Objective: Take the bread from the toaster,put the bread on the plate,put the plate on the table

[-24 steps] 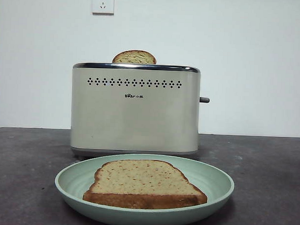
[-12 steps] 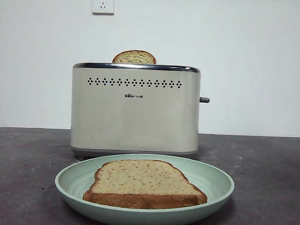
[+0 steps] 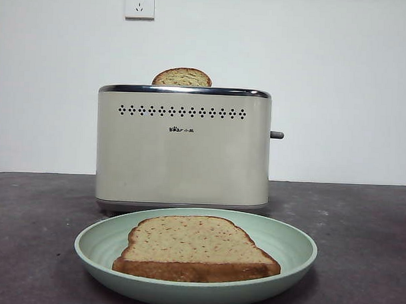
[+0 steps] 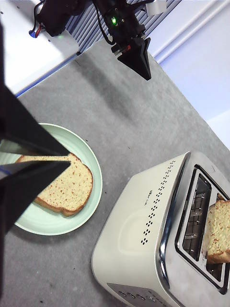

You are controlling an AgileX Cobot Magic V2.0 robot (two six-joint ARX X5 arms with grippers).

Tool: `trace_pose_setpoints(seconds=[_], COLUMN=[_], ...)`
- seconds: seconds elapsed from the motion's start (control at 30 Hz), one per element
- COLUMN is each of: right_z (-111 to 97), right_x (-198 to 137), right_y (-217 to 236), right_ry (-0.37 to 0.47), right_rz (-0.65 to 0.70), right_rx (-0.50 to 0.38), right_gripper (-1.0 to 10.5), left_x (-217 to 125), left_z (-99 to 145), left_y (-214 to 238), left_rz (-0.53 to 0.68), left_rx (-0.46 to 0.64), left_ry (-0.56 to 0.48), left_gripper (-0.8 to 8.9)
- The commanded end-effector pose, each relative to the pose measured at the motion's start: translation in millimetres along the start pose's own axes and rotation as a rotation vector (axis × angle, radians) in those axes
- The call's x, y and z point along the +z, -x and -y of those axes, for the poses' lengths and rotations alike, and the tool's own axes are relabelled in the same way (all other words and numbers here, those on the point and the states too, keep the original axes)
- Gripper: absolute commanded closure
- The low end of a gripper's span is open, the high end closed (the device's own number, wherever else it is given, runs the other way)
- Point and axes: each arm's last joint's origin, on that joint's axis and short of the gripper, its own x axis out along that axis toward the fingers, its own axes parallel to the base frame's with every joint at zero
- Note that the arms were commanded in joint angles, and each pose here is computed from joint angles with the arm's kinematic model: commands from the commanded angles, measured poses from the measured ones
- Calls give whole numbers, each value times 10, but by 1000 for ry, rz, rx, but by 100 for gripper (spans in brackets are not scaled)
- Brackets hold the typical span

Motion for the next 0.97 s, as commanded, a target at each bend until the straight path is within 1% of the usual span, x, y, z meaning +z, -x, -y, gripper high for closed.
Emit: trace_pose_setpoints(seconds=[0.03, 0.07, 0.17, 0.3, 0.43, 0.53, 0.57, 0.73, 0.87, 0.97], right_z=[-22, -13, 46, 144, 281, 414, 464, 658, 748, 812], right_x=[54, 52, 53, -8, -200, -446, -535, -925, -1187, -1351], right_y=[43, 93, 244, 375, 417, 366, 330, 164, 76, 6], right_ry=[72, 110, 176, 214, 233, 253, 262, 303, 318, 313], right_rz=[38, 61, 136, 261, 375, 441, 462, 550, 581, 578], right_rx=[-14, -53, -188, -274, -395, -500, -522, -563, -579, -587], right_gripper=[943, 943, 943, 943, 943, 943, 943, 943, 943, 943], left_x=[-71, -72, -72, -72, -72, -72, -72, -72, -72, -72], left_z=[-10, -10, -11, -10, -10, -10, -10, -10, -10, -10], left_y=[-22, -22, -23, -22, -22, -22, -22, -22, -22, -22], left_rz=[-15, -15, -16, -15, -15, -15, -15, -15, -15, -15], left_rx=[4, 4, 4, 4, 4, 4, 4, 4, 4, 4], left_ry=[6, 6, 6, 6, 6, 6, 6, 6, 6, 6], left_gripper=[806, 806, 806, 806, 806, 806, 806, 806, 806, 806])
